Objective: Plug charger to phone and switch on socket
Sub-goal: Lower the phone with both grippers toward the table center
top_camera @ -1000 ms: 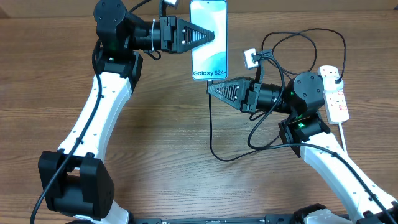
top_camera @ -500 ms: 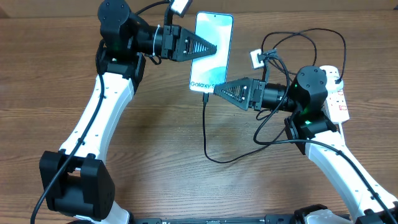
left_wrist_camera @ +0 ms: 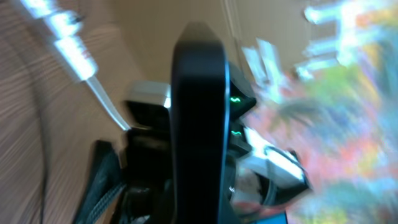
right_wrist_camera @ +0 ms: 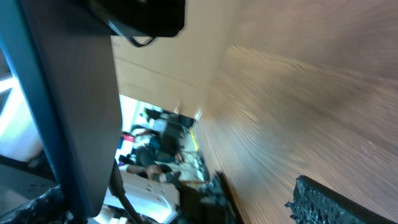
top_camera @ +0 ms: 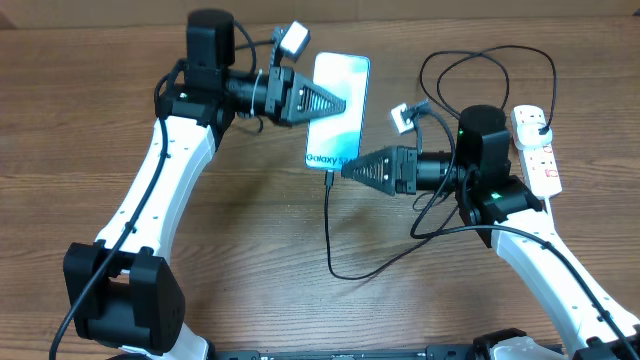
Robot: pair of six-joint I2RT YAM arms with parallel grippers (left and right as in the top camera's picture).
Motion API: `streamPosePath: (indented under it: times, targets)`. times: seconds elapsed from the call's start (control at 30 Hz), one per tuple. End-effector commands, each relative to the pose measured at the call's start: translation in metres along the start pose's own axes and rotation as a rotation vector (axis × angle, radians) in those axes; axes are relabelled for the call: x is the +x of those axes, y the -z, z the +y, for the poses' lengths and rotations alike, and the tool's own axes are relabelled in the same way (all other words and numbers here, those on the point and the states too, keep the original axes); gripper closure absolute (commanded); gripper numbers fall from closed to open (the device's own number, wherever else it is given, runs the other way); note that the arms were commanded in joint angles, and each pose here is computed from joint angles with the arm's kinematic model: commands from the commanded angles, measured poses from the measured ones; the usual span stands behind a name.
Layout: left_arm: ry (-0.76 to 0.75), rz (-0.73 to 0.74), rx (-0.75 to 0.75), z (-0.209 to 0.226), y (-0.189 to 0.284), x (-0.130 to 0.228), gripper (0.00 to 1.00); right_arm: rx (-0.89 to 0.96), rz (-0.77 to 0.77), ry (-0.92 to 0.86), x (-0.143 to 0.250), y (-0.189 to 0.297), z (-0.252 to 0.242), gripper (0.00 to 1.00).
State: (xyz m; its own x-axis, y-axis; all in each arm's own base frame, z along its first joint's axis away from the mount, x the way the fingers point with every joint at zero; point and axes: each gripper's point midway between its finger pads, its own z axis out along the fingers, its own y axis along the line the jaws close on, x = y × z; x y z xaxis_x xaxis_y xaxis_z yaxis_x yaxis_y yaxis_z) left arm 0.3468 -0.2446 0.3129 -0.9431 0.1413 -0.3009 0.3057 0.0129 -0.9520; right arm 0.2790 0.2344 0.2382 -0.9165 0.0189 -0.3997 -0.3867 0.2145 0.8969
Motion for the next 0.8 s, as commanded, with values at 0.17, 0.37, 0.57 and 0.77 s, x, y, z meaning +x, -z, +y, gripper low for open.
streamPosePath:
  times: [0.17,0.37,0.57,0.77]
  targets:
    - [-0.053,-0.008,-0.454,0.08,0.003,0.024,0.96,0.096,0.001,0.132,0.005,0.002,-0.02,0.0]
    - [-0.152,0.029,-0.17,0.032,-0.017,0.022,0.96,0.059,-0.001,0.061,0.003,0.003,-0.012,0.0]
    - [-0.133,0.046,-0.008,-0.002,-0.021,0.013,0.96,-0.11,0.024,0.135,-0.004,0.004,0.027,0.02]
    - [-0.09,0.082,0.054,-0.014,-0.022,0.019,0.96,-0.151,-0.024,0.228,-0.02,0.007,0.046,0.3]
